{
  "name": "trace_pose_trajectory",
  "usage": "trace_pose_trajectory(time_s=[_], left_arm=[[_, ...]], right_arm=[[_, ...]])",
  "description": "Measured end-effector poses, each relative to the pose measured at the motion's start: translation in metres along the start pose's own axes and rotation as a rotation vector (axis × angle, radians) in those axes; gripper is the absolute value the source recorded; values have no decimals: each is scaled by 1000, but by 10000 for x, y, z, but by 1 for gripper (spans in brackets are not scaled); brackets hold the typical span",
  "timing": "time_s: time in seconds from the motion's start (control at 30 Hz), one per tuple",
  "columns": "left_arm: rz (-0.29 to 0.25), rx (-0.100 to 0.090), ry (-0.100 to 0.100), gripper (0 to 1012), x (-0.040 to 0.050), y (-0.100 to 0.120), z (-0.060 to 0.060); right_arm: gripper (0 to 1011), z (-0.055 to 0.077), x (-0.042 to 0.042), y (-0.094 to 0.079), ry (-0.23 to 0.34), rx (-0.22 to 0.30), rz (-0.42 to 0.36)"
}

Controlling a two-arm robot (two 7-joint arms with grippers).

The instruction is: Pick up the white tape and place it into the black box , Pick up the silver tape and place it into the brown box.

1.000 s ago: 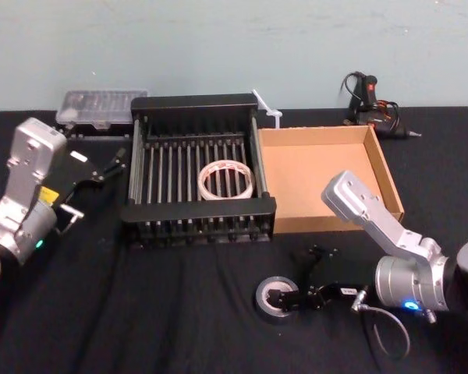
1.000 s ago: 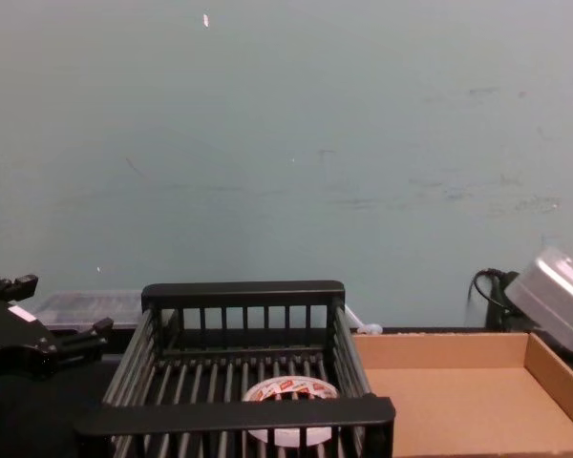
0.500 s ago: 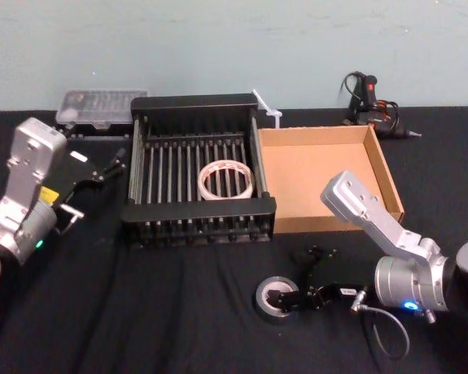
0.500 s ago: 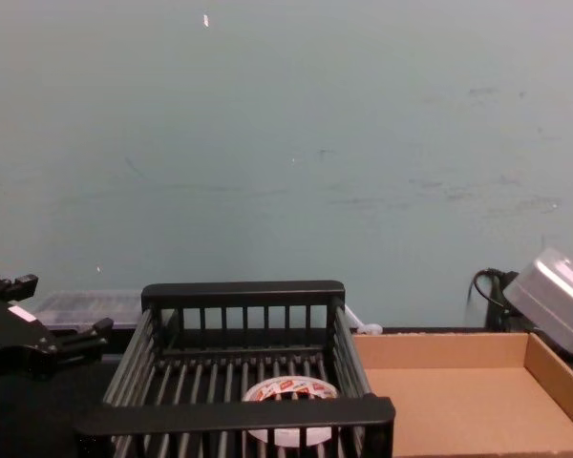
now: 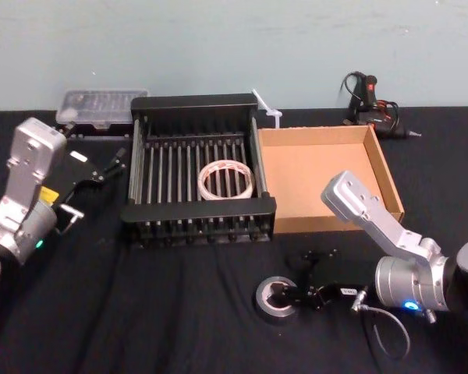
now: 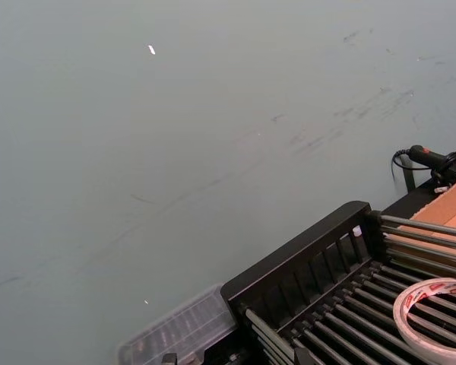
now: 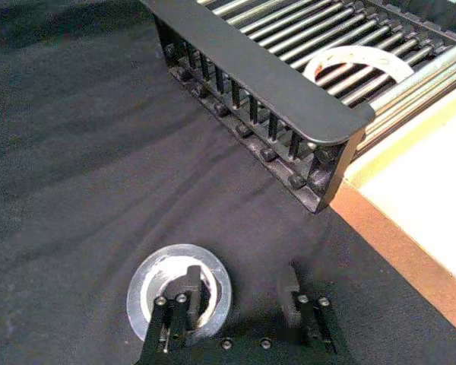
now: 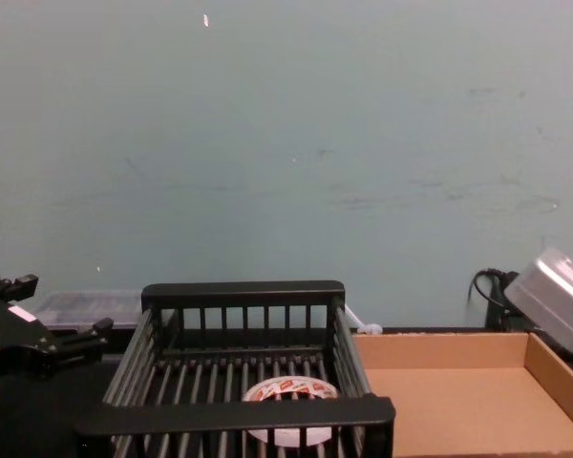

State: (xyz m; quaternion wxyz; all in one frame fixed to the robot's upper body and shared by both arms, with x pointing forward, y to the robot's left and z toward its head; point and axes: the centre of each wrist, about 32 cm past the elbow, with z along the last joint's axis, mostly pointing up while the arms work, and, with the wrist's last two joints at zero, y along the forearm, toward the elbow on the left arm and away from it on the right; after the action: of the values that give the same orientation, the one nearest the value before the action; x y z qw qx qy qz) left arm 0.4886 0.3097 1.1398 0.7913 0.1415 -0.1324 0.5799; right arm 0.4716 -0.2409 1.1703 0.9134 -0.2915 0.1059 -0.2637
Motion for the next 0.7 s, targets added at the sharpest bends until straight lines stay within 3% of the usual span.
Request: trace_pose_trajectory(time_s=[0.27, 0.4, 0.53, 0.7], left_arm=[[0, 0, 0, 1001, 0, 0, 0], [0, 0, 0, 1001, 0, 0, 0], [0, 0, 0, 1001, 0, 0, 0], [0, 0, 0, 1001, 0, 0, 0]], right_arm=[[446, 1, 1, -1, 0, 1, 0], [272, 1, 0, -1, 0, 1, 0], [174, 1, 0, -1, 0, 1, 0], [160, 1, 0, -1, 0, 1, 0]])
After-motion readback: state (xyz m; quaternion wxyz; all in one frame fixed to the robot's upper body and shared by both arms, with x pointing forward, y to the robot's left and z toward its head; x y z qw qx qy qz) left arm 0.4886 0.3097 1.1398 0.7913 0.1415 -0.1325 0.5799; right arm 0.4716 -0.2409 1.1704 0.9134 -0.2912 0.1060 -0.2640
